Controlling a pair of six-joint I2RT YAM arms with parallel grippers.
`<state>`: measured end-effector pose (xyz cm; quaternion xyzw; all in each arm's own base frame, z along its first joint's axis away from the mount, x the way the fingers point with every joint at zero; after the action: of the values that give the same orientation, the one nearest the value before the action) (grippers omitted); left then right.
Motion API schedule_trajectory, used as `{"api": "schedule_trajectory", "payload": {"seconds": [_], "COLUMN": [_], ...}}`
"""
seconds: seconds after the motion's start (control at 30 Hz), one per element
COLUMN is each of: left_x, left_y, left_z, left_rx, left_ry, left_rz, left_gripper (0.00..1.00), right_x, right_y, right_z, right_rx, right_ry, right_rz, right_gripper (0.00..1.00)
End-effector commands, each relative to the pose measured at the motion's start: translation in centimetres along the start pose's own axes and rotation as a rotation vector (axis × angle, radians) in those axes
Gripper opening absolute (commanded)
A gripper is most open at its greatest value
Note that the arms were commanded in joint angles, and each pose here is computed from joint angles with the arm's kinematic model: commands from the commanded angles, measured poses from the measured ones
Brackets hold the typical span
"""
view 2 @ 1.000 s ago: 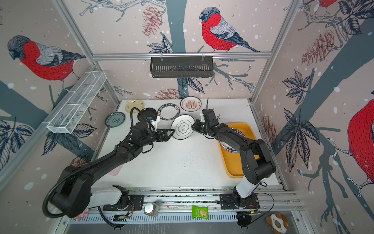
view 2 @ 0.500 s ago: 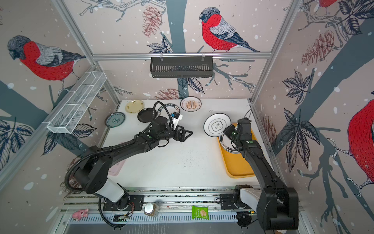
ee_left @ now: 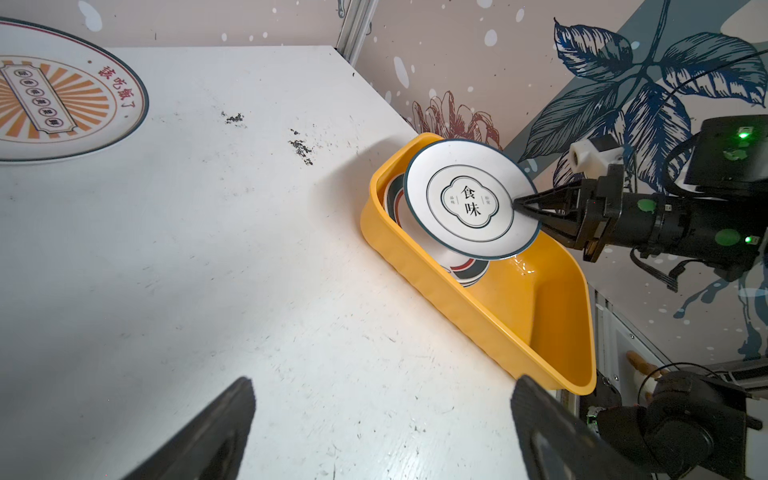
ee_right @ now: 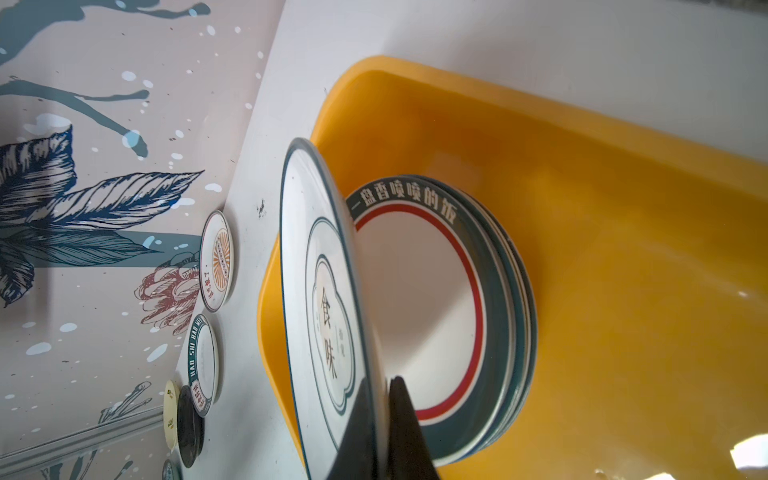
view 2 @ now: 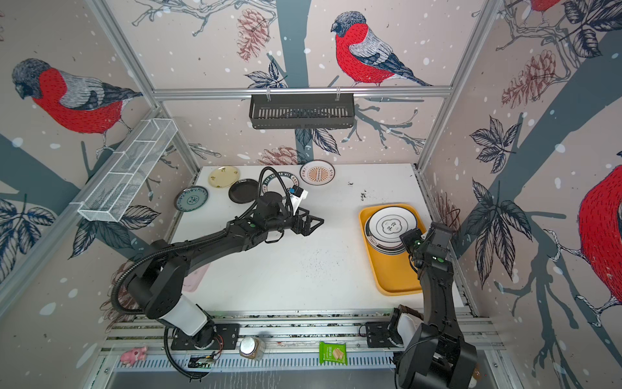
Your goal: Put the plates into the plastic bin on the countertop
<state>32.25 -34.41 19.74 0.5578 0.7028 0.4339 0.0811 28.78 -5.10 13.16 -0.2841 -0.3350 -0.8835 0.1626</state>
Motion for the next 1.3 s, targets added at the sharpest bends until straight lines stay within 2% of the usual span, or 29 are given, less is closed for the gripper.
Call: {"api": "schedule_trajectory", "payload": {"seconds": [0.0,0.47,0.67,0.8,1.03,1.27], "left_x": [0.1,-0.5,-0.6,-0.6,-0.6,-0.9], "left_y": [0.7,0.1,0.0,0.0,0.0,-0.2], "left_z": [-0.4,-0.6,-0.4,-0.3,-0.1,0.1], "left_rx": [-0.031,-0.037,-0.034,-0.032,-0.029,-0.024], "left_ry": [-0.008,-0.006,0.006,0.012,0.018,0.022], "left_rz": [-0.022,0.009,0.012,0.013,0.013,0.025], "left_gripper": [0.97,0.96,0.96,0.96,0.96,0.97], "right_x": [-0.4,-1.7,-2.1,-2.6,-3.2,-3.1], "right_y": [0.4,0.0,-0.2,-0.7,-1.2,-1.3], "right_z": [1.4,0.7,-0.3,-0.8,-1.6,-1.9], "right_rx": [0.013,0.007,0.008,0.0,-0.002,0.006], "right_ry": [0.087,0.1,0.057,0.045,0.01,-0.01], "right_rz": [0.001,-0.001,-0.004,0.014,0.036,0.036], "right_gripper": [0.05,0.06,0.09,0.16,0.16,0.39]}}
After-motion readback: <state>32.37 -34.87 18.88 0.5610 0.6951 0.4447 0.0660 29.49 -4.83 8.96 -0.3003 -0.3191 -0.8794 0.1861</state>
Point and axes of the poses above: each gripper's point midway between its finger pads, its own x axis back along the fingers, its own z axis along the line the jaws close on, y = z × x, the point moved 1 cm from there along x, back along the fingers, and after that the axes turned 12 degrees about x, right-handed, at the moved point
